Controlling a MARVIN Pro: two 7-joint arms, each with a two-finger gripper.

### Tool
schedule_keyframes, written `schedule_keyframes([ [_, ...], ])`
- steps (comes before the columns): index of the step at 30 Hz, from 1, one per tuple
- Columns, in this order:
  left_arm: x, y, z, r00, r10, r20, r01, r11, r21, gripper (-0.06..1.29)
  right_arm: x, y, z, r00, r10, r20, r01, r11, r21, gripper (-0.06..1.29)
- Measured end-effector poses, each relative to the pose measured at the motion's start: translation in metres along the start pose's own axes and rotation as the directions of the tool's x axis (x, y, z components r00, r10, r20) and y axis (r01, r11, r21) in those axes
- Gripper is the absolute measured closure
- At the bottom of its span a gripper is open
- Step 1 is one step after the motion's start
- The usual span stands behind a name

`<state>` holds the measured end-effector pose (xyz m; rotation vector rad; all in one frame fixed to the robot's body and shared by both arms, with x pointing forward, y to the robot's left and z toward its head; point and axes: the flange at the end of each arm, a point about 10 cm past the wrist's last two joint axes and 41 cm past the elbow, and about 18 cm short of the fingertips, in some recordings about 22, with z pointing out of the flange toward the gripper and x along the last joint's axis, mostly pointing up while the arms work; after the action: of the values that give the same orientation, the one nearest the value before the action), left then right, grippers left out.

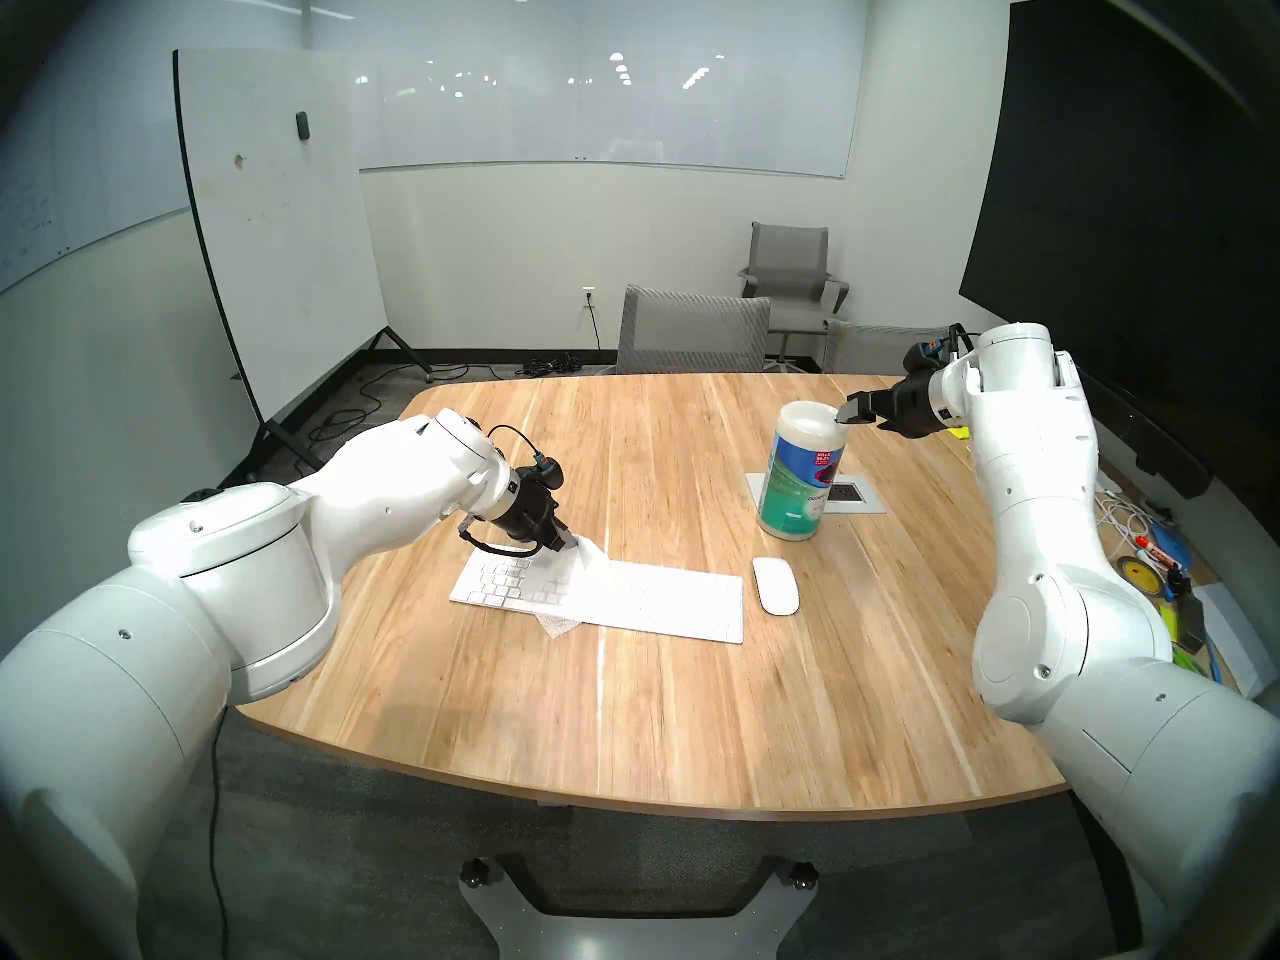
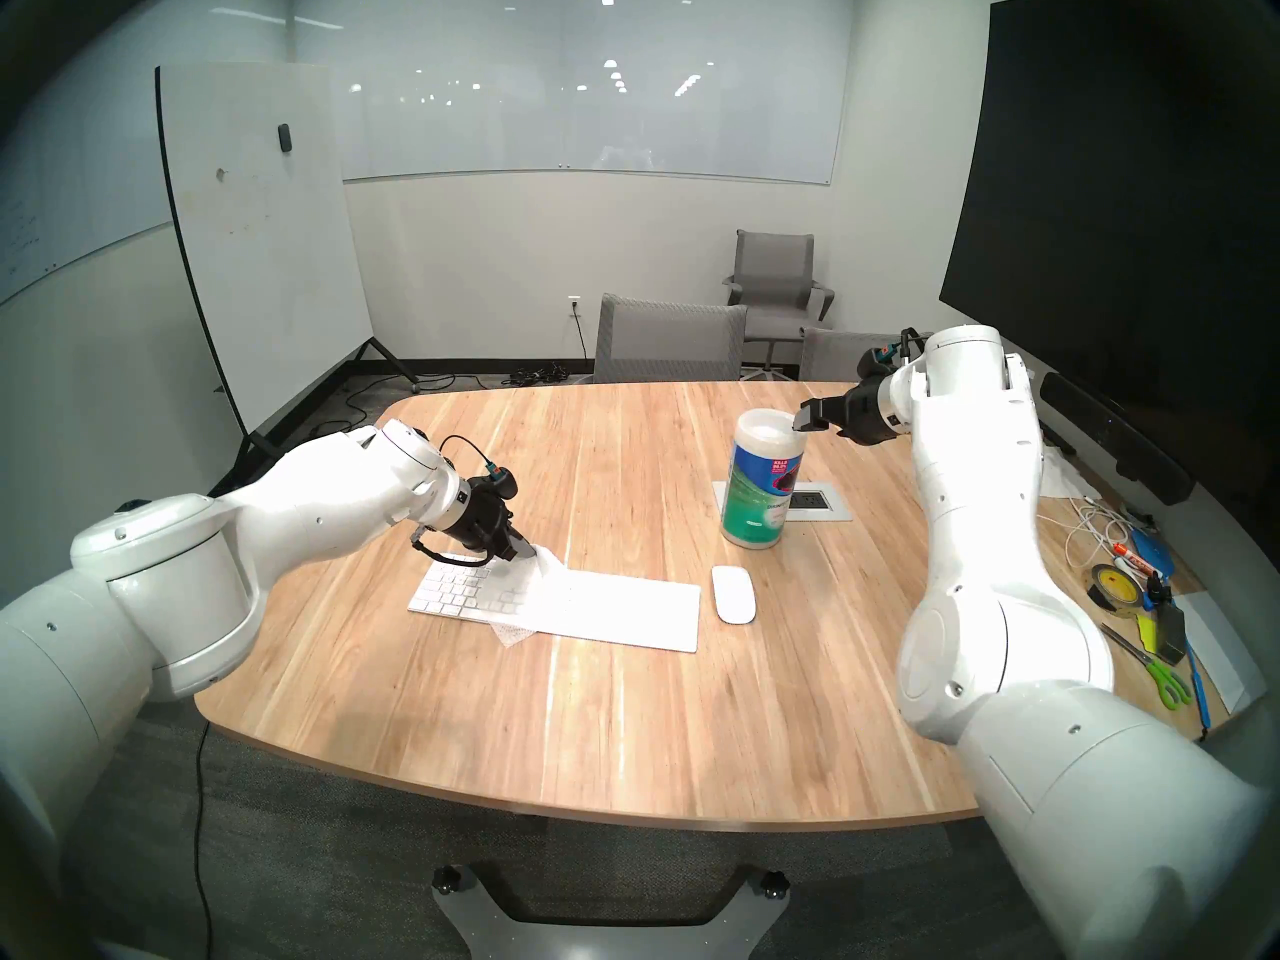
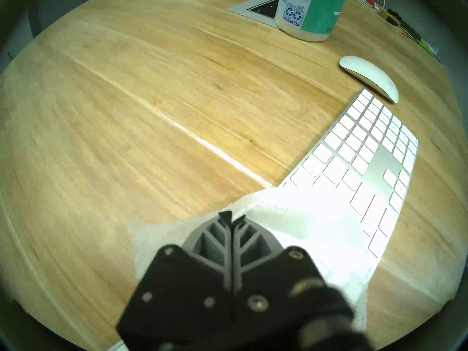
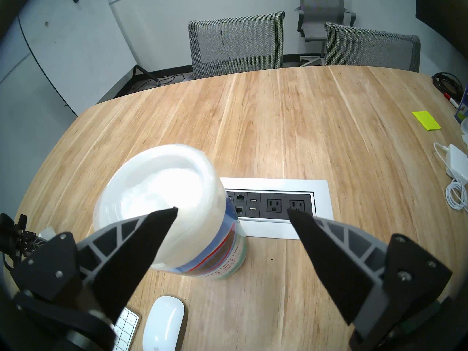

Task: Wipe the keyboards and mice with a disinfecting wipe, then set the wipe down

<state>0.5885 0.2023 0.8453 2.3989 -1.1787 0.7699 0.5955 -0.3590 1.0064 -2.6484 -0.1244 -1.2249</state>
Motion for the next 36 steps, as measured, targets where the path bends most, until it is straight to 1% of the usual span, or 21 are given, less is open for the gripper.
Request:
schedule_keyframes([
  [6, 0.007, 0.009, 0.008, 1.000, 0.012, -0.019, -0.013, 0.999, -0.047, 1.25, 0.000, 0.000, 0.000, 1.000, 0.000, 0.000, 0.000, 1.000, 0.000, 0.00],
  [14, 0.009, 0.020, 0.015, 0.999, 0.023, -0.031, -0.027, 0.993, -0.118, 1.25, 0.000, 0.000, 0.000, 1.000, 0.000, 0.000, 0.000, 1.000, 0.000, 0.00],
  [19, 0.007, 0.030, 0.022, 0.999, 0.030, -0.033, -0.035, 0.984, -0.176, 1.25, 0.000, 0.000, 0.000, 1.000, 0.000, 0.000, 0.000, 1.000, 0.000, 0.00],
  [24, 0.010, 0.041, 0.027, 0.998, 0.045, -0.040, -0.052, 0.973, -0.224, 1.25, 0.000, 0.000, 0.000, 1.000, 0.000, 0.000, 0.000, 1.000, 0.000, 0.00],
  [36, 0.022, 0.062, 0.033, 0.997, 0.062, -0.050, -0.074, 0.956, -0.286, 1.25, 0.000, 0.000, 0.000, 1.000, -0.001, 0.000, 0.001, 1.000, 0.000, 0.00],
])
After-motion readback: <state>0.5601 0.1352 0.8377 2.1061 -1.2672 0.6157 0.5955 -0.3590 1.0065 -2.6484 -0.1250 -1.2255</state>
